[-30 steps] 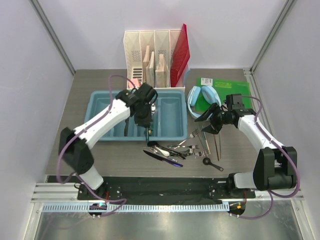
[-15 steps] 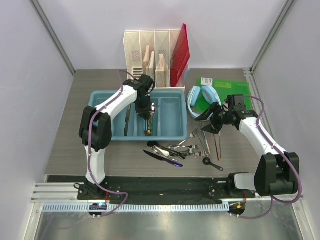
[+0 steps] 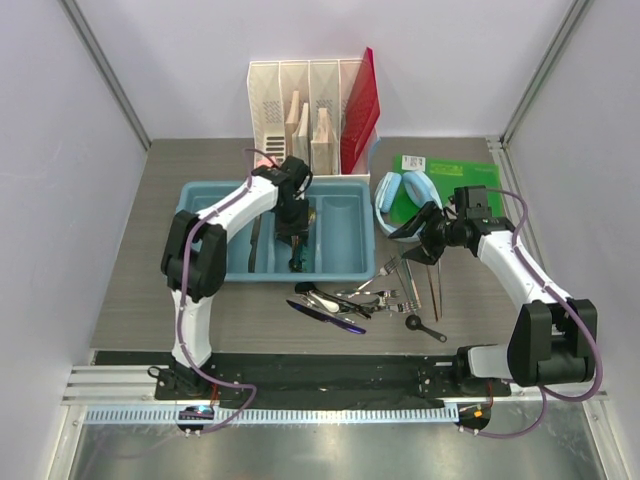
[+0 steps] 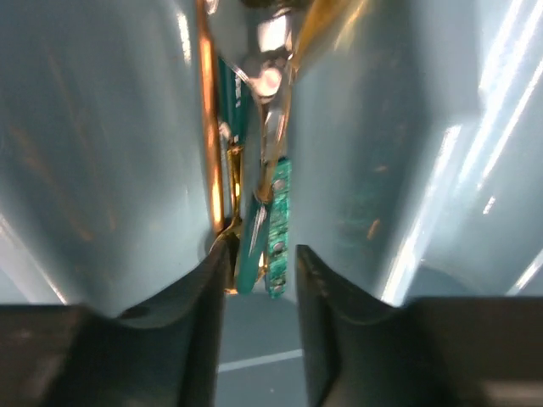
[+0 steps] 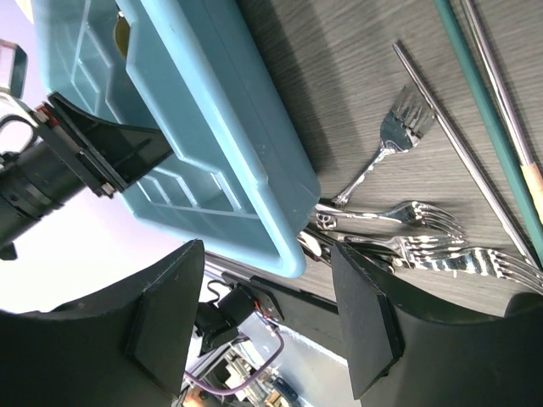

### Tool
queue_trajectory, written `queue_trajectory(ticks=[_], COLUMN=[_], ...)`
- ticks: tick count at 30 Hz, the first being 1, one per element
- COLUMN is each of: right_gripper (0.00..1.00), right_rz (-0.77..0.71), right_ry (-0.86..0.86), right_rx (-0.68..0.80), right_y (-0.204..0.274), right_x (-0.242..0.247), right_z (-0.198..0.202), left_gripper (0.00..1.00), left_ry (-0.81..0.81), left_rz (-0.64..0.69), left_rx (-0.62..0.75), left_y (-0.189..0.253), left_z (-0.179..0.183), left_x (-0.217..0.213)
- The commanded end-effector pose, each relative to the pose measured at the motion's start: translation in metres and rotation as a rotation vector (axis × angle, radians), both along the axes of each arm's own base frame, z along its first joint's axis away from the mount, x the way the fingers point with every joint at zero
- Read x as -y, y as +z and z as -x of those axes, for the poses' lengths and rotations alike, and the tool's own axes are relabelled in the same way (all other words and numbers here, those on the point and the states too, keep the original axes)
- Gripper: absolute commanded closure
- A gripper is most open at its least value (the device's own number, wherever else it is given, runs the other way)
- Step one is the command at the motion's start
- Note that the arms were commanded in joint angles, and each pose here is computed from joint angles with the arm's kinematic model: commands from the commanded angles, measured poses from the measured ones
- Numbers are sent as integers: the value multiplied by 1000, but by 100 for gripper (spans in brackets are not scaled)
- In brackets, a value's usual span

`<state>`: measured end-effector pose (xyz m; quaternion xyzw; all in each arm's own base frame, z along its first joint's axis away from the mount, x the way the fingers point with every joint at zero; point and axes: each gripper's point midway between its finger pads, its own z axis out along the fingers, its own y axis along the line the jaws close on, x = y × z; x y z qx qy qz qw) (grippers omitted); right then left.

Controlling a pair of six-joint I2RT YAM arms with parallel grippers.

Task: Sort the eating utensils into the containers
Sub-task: Place the spoon in the storage box, then pick up the knife at the center of the board.

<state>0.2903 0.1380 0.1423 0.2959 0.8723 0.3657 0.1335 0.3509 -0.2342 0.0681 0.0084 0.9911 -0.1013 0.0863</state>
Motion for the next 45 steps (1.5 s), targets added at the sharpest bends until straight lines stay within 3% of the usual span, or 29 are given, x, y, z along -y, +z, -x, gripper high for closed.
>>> queue_trajectory(ticks=[1, 6, 7, 10, 16, 17, 18, 19, 21, 26, 33, 38, 45], right_gripper=[33, 33, 33, 33, 34, 34, 34, 34, 35, 36, 34, 33, 33], right_rz=[-20, -8, -5, 12, 21, 35, 38, 35, 0, -6, 27, 21, 36], right_ry=[4, -15, -13, -2, -33, -46, -50, -58, -54, -78, -24, -16, 18], right_rx=[37, 42, 46, 54, 19, 19, 10, -19, -115, -126, -119, -98, -80], right_y=[15, 18, 18, 19, 15, 13, 10, 5, -5, -5, -16, -11, -10], right_x=[-4, -2, -2, -2, -1, 1, 1, 1, -6, -14, -17, -17, -13], right_z=[-11, -11, -12, -12, -9, -10, -9, -8, 5, 9, 17, 22, 42], left_gripper=[57, 57, 52, 51, 51, 51, 49, 47, 47, 46, 44, 46, 47], left_ry=[55, 170, 187, 128, 85, 87, 88, 121, 130, 184, 197, 161, 232], left_rz=[80, 206, 201, 244, 330, 337, 430, 442, 536, 523, 521, 372, 284], left_rx=[206, 342, 383, 424, 274, 216, 251, 197, 198, 116, 100, -21, -172], left_y=[59, 108, 117, 135, 98, 74, 86, 65, 72, 50, 37, 11, -13], left_z=[-15, -1, 1, 37, 130, 147, 148, 162, 171, 192, 188, 194, 199], left_x=[1, 7, 4, 19, 29, 25, 32, 28, 33, 27, 52, 70, 85])
